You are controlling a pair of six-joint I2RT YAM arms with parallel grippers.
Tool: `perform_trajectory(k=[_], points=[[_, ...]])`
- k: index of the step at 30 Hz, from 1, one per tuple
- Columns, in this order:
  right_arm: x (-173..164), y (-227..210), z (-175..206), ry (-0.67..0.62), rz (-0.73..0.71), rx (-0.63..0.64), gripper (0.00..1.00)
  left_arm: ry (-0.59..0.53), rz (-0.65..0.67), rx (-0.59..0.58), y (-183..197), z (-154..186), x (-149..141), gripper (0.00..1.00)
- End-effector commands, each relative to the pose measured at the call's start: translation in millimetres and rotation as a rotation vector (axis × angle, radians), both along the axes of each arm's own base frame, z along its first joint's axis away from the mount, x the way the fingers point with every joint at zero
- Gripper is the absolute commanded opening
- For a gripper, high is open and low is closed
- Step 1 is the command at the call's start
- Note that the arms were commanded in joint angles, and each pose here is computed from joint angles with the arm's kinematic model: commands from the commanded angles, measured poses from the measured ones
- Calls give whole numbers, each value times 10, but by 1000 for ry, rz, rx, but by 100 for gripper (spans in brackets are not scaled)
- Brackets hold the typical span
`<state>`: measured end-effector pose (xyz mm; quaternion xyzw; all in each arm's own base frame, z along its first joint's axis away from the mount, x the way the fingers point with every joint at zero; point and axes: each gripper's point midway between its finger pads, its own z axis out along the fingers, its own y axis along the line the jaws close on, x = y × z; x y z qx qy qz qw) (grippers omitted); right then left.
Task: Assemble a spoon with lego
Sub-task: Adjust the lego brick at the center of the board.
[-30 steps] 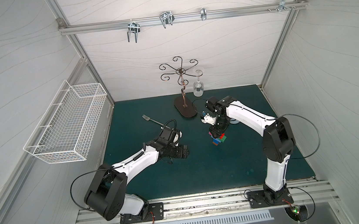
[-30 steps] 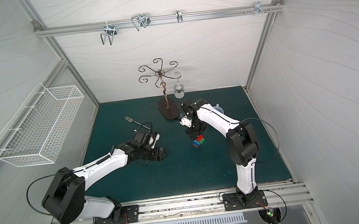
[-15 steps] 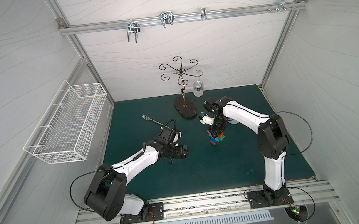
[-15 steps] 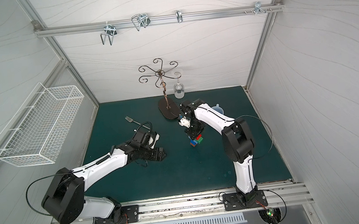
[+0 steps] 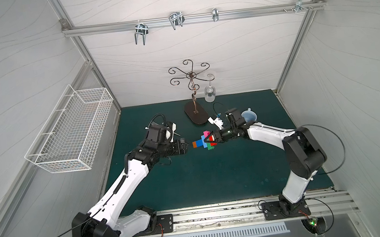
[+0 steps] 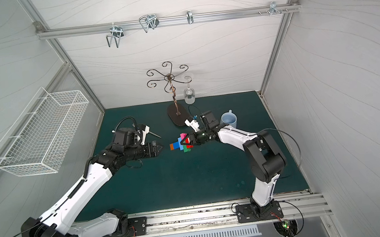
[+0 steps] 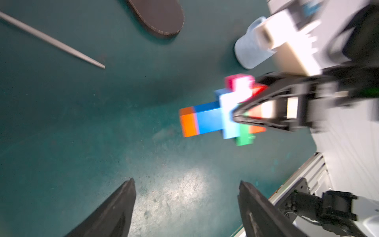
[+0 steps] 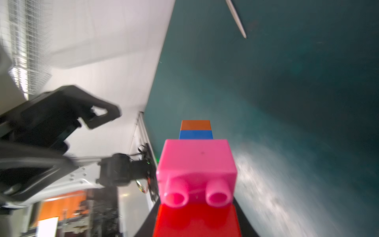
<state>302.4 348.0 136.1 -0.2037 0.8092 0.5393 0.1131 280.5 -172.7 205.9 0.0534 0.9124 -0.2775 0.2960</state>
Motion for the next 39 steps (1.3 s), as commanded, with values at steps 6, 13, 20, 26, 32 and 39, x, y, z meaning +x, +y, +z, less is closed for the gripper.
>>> perform_trajectory(k=[6, 13, 20, 26, 32, 39], points=[[105, 537, 185, 32, 100, 415, 23, 35, 45, 19, 99, 38, -58, 84], [73, 654, -254, 95, 111, 362, 24, 59, 56, 35, 110, -50, -35, 84], [81, 701, -565, 143, 102, 318, 26, 79, 54, 40, 101, -115, -27, 84], [81, 707, -745, 169, 95, 278, 28, 79, 55, 41, 94, -116, -6, 84], [80, 684, -947, 216, 76, 237, 36, 93, 57, 45, 99, -175, -20, 84], [19, 586, -1261, 290, 50, 67, 76, 110, 75, 56, 130, -333, -18, 84]])
